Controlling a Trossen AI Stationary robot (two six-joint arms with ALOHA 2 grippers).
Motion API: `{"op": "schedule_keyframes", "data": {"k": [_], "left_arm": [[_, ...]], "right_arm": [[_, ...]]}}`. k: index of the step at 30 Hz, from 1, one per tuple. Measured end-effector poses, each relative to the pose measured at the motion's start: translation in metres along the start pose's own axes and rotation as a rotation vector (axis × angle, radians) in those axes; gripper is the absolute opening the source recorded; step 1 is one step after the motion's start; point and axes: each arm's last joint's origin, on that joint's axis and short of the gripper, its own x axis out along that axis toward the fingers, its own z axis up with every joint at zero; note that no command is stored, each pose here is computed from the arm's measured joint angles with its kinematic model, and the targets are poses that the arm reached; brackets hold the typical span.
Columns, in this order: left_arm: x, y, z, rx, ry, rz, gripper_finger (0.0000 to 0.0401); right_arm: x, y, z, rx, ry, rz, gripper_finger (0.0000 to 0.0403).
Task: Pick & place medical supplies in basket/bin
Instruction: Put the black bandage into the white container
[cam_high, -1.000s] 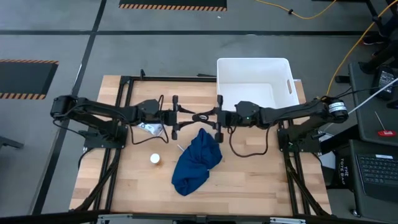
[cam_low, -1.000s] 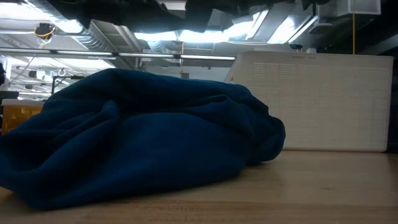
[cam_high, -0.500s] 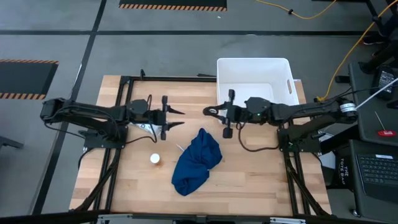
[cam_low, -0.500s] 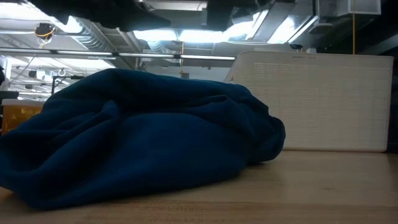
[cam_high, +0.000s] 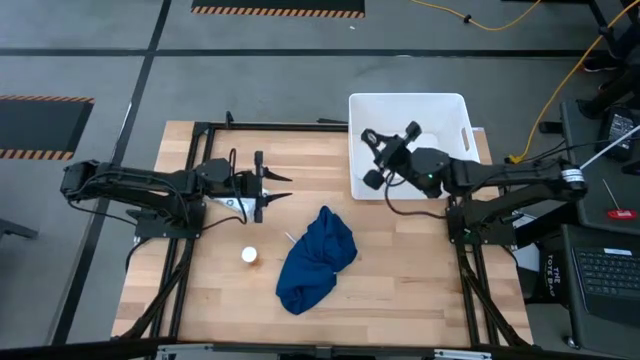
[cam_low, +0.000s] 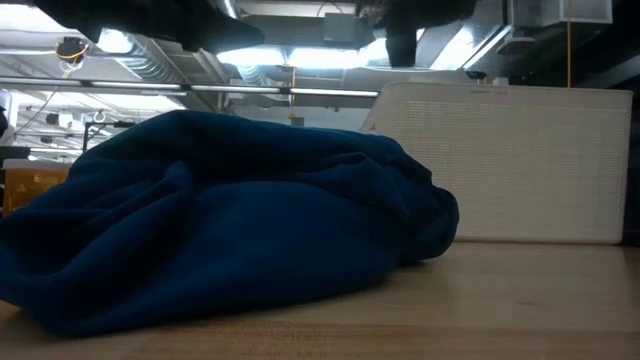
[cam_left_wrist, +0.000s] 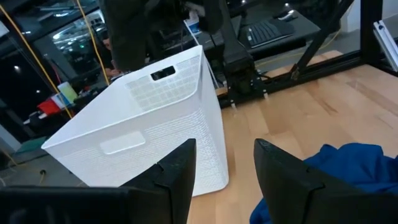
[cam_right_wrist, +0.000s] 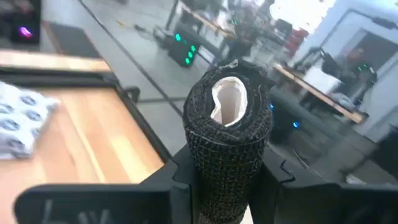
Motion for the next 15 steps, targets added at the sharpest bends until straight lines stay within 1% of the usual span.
{"op": "schedule_keyframes", "data": {"k": [5,10,13,15], "left_arm": [[0.0,0.0,0.0,-0.033,0.0,0.0,0.0156],[0.0,0.0,0.0,-0.061,0.0,0.0,0.0155],[0.0,0.0,0.0,-0.067,0.001,0.001,0.0152],[0.0,0.0,0.0,-0.067,0.004,0.01,0.0151]], "right_arm": [[0.007,-0.008,-0.004,-0.008,0.027,-0.036,0.0086],[0.019,-0.03,-0.006,0.006,0.067,-0.128,0.0086],[0.026,-0.045,-0.003,0.0,0.123,-0.168,0.0086],[0.03,-0.056,-0.001,0.018,0.182,-0.172,0.0086]]}}
